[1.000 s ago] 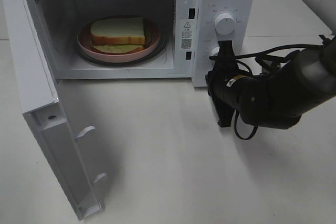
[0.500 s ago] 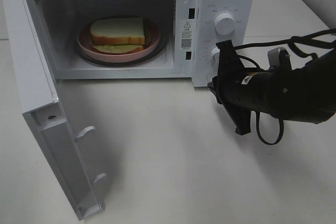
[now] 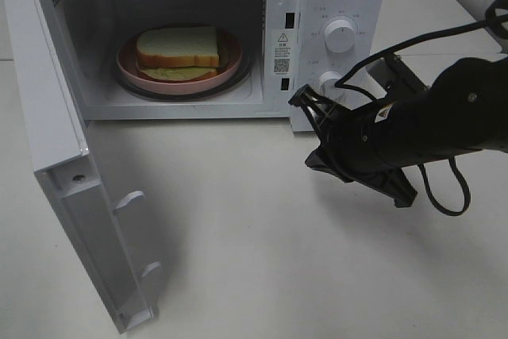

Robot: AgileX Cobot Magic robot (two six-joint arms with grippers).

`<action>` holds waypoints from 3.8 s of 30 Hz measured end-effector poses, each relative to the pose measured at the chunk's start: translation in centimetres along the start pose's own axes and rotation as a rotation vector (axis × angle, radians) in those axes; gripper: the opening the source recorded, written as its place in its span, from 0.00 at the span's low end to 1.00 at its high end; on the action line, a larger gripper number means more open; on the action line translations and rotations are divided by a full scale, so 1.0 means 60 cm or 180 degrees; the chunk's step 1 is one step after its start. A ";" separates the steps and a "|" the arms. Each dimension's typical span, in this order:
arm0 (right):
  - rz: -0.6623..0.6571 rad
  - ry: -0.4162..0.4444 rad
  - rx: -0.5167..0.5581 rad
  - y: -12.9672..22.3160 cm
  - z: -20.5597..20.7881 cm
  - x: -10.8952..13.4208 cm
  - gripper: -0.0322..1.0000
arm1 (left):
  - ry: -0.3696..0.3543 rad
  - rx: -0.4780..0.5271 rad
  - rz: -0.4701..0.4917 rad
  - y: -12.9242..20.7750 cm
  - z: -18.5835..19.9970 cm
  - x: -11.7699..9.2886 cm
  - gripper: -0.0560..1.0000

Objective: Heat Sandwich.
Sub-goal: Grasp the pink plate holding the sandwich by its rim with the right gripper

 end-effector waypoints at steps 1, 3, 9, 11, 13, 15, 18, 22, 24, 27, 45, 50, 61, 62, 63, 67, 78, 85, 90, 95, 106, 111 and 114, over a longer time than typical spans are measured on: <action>0.0135 0.0022 0.0069 0.004 0.002 0.002 0.04 | 0.0000 0.0000 0.0000 0.000 0.000 0.000 0.99; 0.0388 0.0038 0.0166 0.008 0.008 0.007 0.04 | 0.0000 0.0000 0.0000 0.000 0.000 0.000 0.99; 0.0928 0.0109 0.0473 0.023 0.023 0.014 0.04 | 0.0000 0.0000 0.0000 0.000 0.000 0.000 0.99; 0.1276 0.0146 0.0655 0.035 0.028 0.009 0.05 | 0.0000 0.0000 0.0000 0.000 0.000 0.000 0.99; 0.1485 0.0161 0.0776 0.043 0.031 0.007 0.05 | 0.0000 0.0000 0.0000 0.000 0.000 0.000 0.99; 0.1708 0.0164 0.0899 0.050 0.036 0.004 0.06 | 0.0000 0.0000 0.0000 0.000 0.000 0.000 0.99; 0.2145 0.0146 0.1128 0.063 0.045 0.000 0.07 | 0.0000 0.0000 0.0000 0.000 0.000 0.000 0.99; 0.2703 0.0074 0.1413 0.078 0.058 -0.004 0.08 | 0.0000 0.0000 0.0000 0.000 0.000 0.000 0.99; 0.3019 0.0016 0.1562 0.086 0.065 -0.009 0.08 | 0.0000 0.0000 0.0000 0.000 0.000 0.000 0.99; 0.3707 -0.0138 0.1816 0.099 0.076 -0.021 0.09 | 0.0000 0.0000 0.0000 0.000 0.000 0.000 0.99; 0.6522 -0.0821 0.2084 0.093 0.083 -0.050 0.14 | 0.0000 0.0000 0.0000 0.000 0.000 0.000 0.99; 0.7082 -0.0758 0.2184 0.077 0.082 -0.066 0.15 | 0.0000 0.0000 0.0000 0.000 0.000 0.000 0.99; 0.6944 -0.0316 0.1952 0.046 0.070 -0.065 0.57 | 0.0000 0.0000 0.0000 0.000 0.000 0.000 0.99; 0.6944 -0.0316 0.1952 0.046 0.070 -0.065 0.57 | 0.0000 0.0000 0.0000 0.000 0.000 0.000 0.99; 0.6911 -0.0281 0.1925 0.044 0.068 -0.064 0.64 | 0.0000 0.0000 0.0000 0.000 0.000 0.000 0.99; 0.6827 -0.0210 0.1918 0.041 0.068 -0.065 0.86 | 0.0000 0.0000 0.0000 0.000 0.000 0.000 0.99; 0.7098 0.0060 0.1692 0.009 0.069 -0.029 0.93 | 0.0000 0.0000 0.0000 0.000 0.000 0.000 0.99; 0.7299 0.0182 0.1376 -0.018 0.074 0.020 0.92 | 0.0000 0.0000 0.0000 0.000 0.000 0.000 0.99; 0.7344 0.0251 0.1129 -0.044 0.077 0.057 0.91 | 0.0000 0.0000 0.0000 0.000 0.000 0.000 0.99; 0.7478 0.0276 0.1007 -0.053 0.061 0.090 0.90 | 0.0000 0.0000 0.0000 0.000 0.000 0.000 0.99; 0.7620 0.0220 0.0721 -0.059 0.005 0.156 0.88 | 0.0000 0.0000 0.0000 0.000 0.000 0.000 0.99; 0.7623 0.0221 0.0680 -0.066 -0.018 0.171 0.88 | 0.0000 0.0000 0.0000 0.000 0.000 0.000 0.99; 0.7625 0.0218 0.0663 -0.069 -0.032 0.177 0.88 | 0.0000 0.0000 0.0000 0.000 0.000 0.000 0.99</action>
Point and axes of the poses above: a point on each arm's last joint axis where the gripper is mounted, z pointing back along that axis away from the gripper, x along the wrist's bending axis when the last joint is at zero, y = z × x, the point moved 10 cm from there along -z, pointing out along that axis toward the gripper, and after that the axes turned 8 degrees about z, right-handed, at the moved point
